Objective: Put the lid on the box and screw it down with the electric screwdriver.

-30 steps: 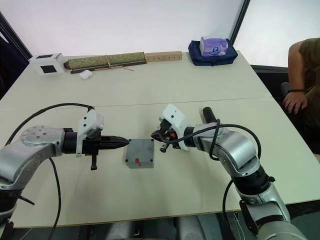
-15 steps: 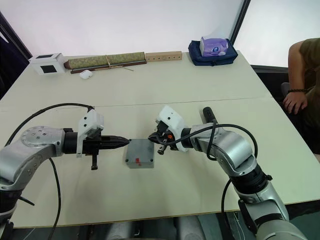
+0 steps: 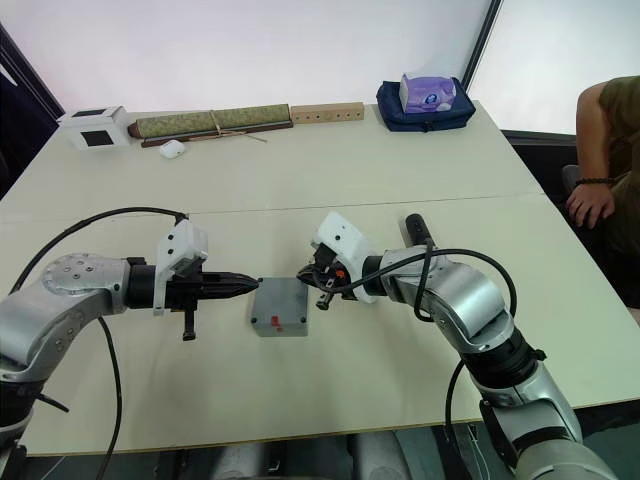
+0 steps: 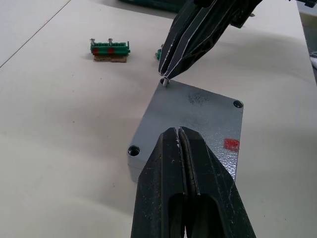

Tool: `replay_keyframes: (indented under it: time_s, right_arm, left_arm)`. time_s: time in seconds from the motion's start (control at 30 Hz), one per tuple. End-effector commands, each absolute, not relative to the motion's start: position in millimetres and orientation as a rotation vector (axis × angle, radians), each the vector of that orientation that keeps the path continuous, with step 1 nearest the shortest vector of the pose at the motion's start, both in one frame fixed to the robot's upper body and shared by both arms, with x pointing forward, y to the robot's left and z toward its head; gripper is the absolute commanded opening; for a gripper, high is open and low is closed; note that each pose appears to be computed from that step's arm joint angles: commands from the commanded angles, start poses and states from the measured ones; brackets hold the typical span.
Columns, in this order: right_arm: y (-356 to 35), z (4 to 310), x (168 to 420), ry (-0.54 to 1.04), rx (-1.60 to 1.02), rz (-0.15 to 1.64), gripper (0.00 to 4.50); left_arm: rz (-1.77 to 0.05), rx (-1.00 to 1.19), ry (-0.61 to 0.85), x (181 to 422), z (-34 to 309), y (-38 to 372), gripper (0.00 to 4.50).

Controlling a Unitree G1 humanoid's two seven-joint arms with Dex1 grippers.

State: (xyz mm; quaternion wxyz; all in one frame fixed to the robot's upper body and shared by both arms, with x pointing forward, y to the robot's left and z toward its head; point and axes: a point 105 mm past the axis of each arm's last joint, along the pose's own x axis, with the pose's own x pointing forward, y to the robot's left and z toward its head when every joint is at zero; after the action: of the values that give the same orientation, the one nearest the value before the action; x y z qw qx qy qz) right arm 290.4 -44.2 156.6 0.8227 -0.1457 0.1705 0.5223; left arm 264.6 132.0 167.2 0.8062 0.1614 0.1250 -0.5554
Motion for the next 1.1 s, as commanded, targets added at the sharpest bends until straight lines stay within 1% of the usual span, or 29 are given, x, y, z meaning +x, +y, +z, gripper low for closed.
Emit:
replay_keyframes:
  time_s: [0.03,0.5,0.63,1.1]
  right_arm:
    - [-44.2,171.6,291.3,0.309,-0.327,1.112,0.03]
    - [-45.2,173.2,289.4,0.314,-0.329,1.126,0.03]
    - [-44.4,167.9,286.9,0.332,-0.337,1.134,0.03]
    - [-45.6,160.5,290.6,0.353,-0.338,1.122,0.03]
  left_arm:
    - [-1.199,0.377,0.221,261.6,176.7,128.5,0.0]
    - [-1.195,0.379,0.221,262.2,176.5,128.6,0.0]
    - [-1.196,0.382,0.221,261.9,176.6,128.4,0.0]
    - [-1.198,0.383,0.224,260.7,176.4,128.3,0.0]
